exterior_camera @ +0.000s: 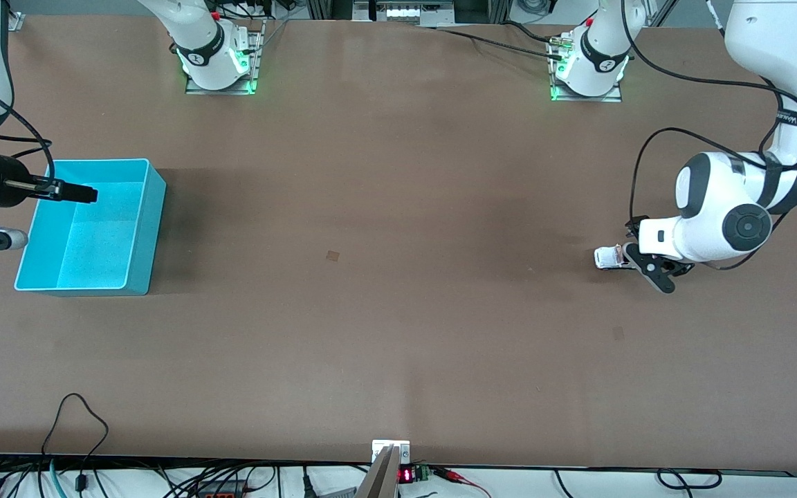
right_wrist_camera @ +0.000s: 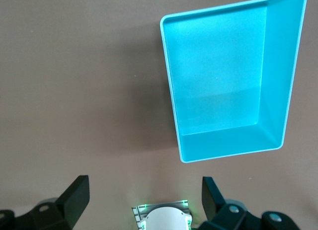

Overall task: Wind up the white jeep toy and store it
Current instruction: 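Lower the left gripper and grasp the white jeep's body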

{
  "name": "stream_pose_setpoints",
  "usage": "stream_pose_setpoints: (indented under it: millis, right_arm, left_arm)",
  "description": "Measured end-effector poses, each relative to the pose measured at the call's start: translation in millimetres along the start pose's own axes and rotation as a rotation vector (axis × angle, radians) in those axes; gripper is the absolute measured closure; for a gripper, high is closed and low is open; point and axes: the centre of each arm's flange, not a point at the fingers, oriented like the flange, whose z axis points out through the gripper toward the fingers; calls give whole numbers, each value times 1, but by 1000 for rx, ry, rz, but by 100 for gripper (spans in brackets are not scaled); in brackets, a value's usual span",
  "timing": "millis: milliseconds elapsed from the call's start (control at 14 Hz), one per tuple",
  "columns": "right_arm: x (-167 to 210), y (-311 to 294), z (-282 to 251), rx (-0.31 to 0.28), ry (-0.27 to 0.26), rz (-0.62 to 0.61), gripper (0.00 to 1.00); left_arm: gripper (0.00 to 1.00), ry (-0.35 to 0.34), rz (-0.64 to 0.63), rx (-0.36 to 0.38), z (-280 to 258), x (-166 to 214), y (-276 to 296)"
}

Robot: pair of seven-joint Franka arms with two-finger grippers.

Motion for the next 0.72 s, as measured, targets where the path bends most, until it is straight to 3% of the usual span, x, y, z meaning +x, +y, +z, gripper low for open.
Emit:
stream_pose_setpoints:
  millis: [215,716]
  right_arm:
    - [0,-1,3,0,-10,-1,0]
    - [0,-2,8,0,-25,-3,0]
  left_arm:
    - [0,18,163,28,7,4,-4]
    - [0,5,286,-2,30,4,-3]
